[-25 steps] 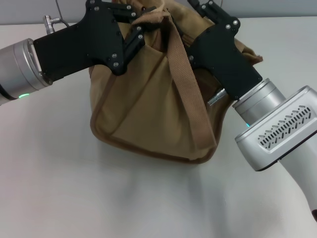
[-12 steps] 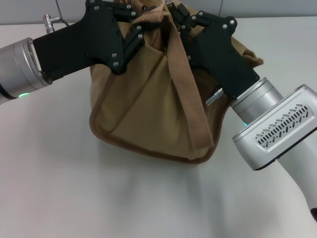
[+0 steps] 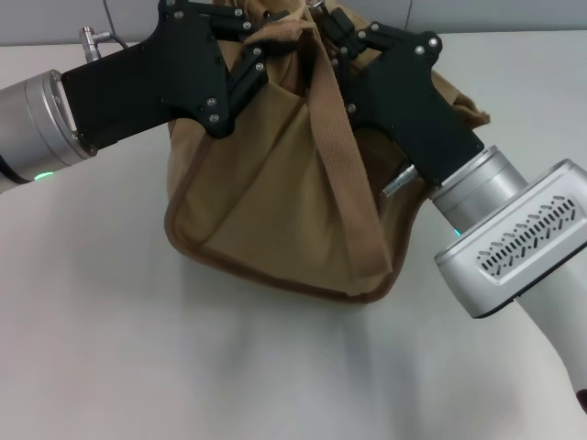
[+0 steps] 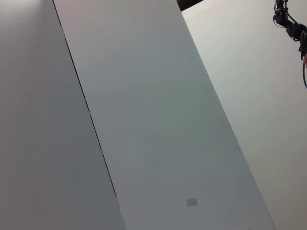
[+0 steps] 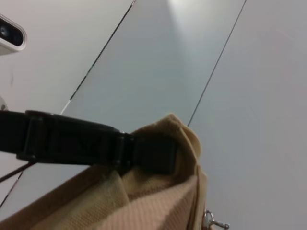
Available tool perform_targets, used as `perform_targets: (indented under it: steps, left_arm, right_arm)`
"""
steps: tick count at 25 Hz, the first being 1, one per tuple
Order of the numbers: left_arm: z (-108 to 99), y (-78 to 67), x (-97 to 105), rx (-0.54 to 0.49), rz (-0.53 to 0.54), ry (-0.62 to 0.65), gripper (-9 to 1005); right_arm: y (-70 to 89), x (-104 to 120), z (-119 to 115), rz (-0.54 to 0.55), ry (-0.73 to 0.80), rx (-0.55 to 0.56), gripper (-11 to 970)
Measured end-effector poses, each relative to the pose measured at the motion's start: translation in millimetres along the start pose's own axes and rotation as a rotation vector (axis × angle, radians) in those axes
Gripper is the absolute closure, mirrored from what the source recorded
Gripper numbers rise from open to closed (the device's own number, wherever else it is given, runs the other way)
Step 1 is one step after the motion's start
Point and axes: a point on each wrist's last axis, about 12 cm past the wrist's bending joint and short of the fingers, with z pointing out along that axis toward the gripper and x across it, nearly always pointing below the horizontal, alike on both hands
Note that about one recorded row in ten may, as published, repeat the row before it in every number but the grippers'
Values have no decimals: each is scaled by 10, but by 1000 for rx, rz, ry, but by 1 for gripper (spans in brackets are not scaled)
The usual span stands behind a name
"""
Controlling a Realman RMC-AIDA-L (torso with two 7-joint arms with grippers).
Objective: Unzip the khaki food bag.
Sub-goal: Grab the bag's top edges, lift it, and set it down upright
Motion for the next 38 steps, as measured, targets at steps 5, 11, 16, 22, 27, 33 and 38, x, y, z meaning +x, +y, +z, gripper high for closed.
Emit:
perform_targets:
  steps: [5,11,16,22,27,33,38]
  left_arm:
    - [-11,-8,3,-1,-2,0,863]
    - [-14,-10,3,-9,-3,-3,860]
    - [-12,-4,-1,-13,-2,-6,858]
    - [-7,3,-1,-15,-1,-5,855]
    - [-4,5,-3,-14,0,-7,853]
    - [-1,6,-6,-12,0,-8,850]
    - [9,11,-9,-10,2,-10,848]
  right_arm:
    - [-4,29,-118,12,29,29,960]
    - [0,49,-282,22,55,55,959]
    - [-5,5,-383,8,16,66,918]
    - [39,-27,-387,6,-11,35,869]
    - [48,-37,-320,-5,-22,18,764]
    - [57,-18,-233,-9,-9,-7,545]
    - [46,-4,-137,-10,4,-11,400]
